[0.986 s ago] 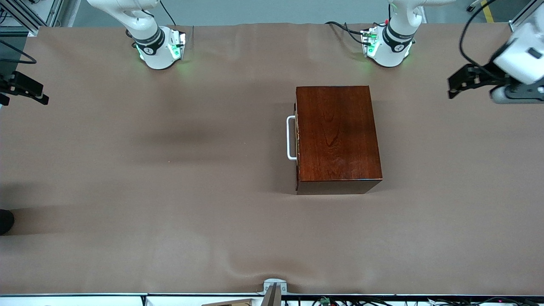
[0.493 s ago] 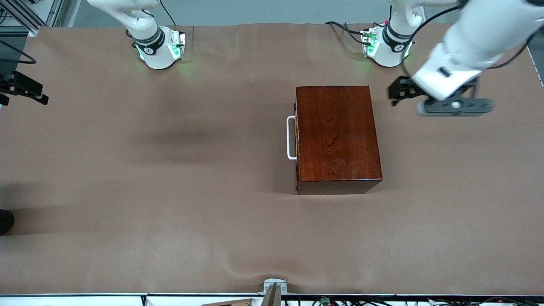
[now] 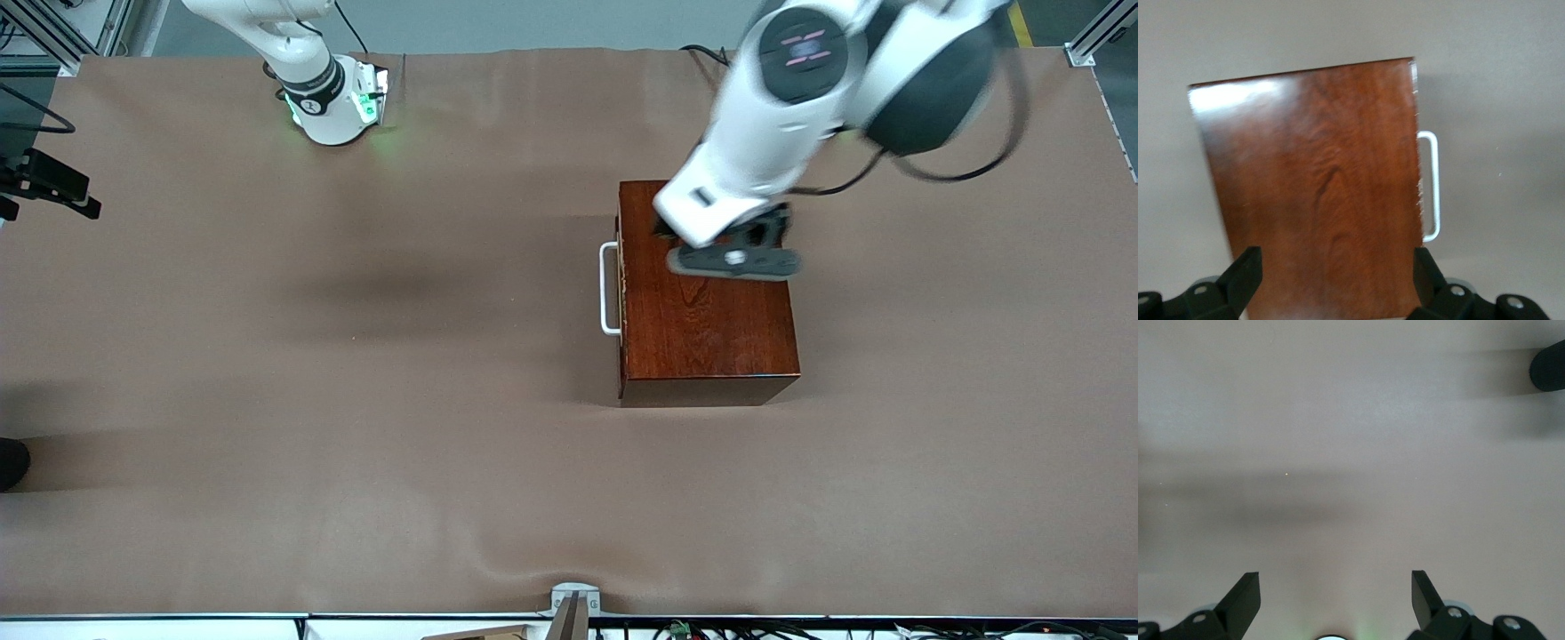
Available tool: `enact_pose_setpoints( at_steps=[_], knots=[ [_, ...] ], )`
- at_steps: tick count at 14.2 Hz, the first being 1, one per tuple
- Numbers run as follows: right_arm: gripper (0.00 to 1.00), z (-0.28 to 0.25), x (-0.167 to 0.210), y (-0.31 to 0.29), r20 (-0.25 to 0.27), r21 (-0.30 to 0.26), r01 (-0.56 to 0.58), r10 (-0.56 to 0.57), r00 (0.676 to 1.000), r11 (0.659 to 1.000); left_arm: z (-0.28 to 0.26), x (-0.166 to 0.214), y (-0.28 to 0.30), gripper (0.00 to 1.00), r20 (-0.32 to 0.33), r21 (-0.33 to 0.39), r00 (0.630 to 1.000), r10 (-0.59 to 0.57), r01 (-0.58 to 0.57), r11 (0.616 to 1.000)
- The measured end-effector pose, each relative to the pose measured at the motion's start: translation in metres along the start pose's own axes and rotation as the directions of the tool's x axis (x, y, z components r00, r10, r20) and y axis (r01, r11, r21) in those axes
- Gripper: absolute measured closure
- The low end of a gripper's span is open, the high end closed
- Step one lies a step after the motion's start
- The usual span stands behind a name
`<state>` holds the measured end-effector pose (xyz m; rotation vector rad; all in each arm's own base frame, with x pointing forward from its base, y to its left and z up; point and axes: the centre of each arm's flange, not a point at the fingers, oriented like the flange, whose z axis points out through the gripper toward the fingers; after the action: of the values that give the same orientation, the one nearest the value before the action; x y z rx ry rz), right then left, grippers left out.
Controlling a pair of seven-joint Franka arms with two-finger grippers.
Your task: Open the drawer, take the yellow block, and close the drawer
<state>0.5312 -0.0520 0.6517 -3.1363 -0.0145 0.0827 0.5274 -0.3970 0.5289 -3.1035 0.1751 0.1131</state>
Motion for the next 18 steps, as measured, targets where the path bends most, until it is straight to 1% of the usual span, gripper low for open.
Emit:
enact_pose_setpoints(
  at_steps=[3,5,8,10,12,18],
  knots=[
    [0.0,0.0,0.0,0.0,0.0,0.0,0.0,0.0,1.0,1.0,0.05,0.003,0.062,0.0,-0.015,0.029,1.0,-0.013,0.013,0.999],
    [0.0,0.0,0.0,0.0,0.0,0.0,0.0,0.0,1.0,1.0,0.078,0.002,0.093,0.0,-0.034,0.067,0.999,-0.018,0.02,0.998],
    [0.0,0.0,0.0,0.0,0.0,0.0,0.0,0.0,1.0,1.0,0.117,-0.009,0.134,0.0,-0.074,0.133,0.997,-0.024,0.034,0.99],
    [0.0,0.0,0.0,0.0,0.0,0.0,0.0,0.0,1.0,1.0,0.139,-0.016,0.159,0.0,-0.095,0.144,0.994,-0.046,0.059,0.988],
    [0.0,0.0,0.0,0.0,0.0,-0.001,0.0,0.0,1.0,1.0,0.157,-0.017,0.17,0.0,-0.098,0.155,0.994,-0.05,0.065,0.986],
    [0.0,0.0,0.0,0.001,-0.001,-0.003,-0.001,0.001,1.0,1.0,0.194,-0.026,0.184,0.0,-0.076,0.203,0.997,-0.025,0.04,0.978]
  ],
)
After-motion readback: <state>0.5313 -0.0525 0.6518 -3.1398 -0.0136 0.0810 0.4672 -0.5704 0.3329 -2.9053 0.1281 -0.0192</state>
